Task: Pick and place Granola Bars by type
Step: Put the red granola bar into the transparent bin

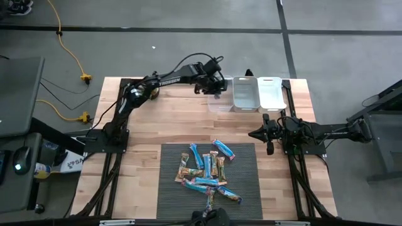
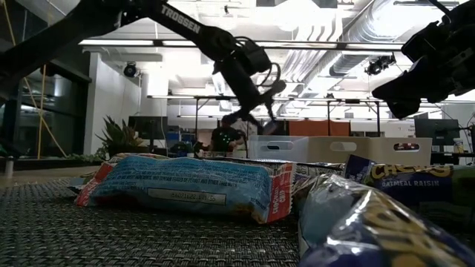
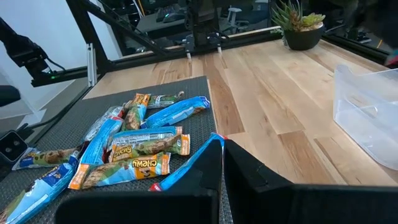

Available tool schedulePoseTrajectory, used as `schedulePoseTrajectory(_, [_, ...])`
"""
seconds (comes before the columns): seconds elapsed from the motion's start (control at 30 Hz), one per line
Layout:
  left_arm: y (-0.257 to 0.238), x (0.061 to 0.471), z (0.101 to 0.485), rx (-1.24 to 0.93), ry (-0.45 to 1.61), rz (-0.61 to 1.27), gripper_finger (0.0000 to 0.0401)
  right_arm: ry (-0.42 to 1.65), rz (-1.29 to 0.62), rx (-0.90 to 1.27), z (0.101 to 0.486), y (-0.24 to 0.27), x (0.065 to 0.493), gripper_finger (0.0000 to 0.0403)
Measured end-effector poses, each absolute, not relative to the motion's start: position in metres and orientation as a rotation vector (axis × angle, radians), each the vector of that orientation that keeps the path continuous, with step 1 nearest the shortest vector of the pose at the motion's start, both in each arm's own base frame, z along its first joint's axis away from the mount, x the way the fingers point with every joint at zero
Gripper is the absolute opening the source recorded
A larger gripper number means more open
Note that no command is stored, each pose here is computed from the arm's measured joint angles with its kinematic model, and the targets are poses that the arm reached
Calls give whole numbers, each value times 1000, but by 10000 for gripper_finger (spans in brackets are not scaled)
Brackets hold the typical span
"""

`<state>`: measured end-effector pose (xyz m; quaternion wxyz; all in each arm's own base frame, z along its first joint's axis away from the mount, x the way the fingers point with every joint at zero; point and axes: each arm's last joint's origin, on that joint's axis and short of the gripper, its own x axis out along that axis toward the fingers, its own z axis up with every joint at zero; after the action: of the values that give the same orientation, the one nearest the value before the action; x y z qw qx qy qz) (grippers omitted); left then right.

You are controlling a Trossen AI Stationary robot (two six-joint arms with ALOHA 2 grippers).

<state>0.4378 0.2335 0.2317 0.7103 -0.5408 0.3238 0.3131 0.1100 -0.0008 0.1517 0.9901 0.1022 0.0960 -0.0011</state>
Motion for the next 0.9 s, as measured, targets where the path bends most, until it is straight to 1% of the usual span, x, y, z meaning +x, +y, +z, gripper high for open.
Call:
schedulePoseTrajectory(0.13, [234,438,231,-1141,696,767,117,193,-2,205,152,-1,110,0])
schedulePoseTrajectory(0.33, [231,440,232,-1134,699,755,117,193,-2,205,152,-1,110,0])
schedulePoseTrajectory(0.53, [229,441,231,-1089,688,812,117,193,-2,205,152,-1,110,0])
schedulePoseTrajectory(0.77, [227,441,231,-1058,720,777,118,192,-2,205,152,-1,110,0])
schedulePoseTrajectory(0.9, [226,441,231,-1027,731,760,131,192,-2,205,152,-1,110,0])
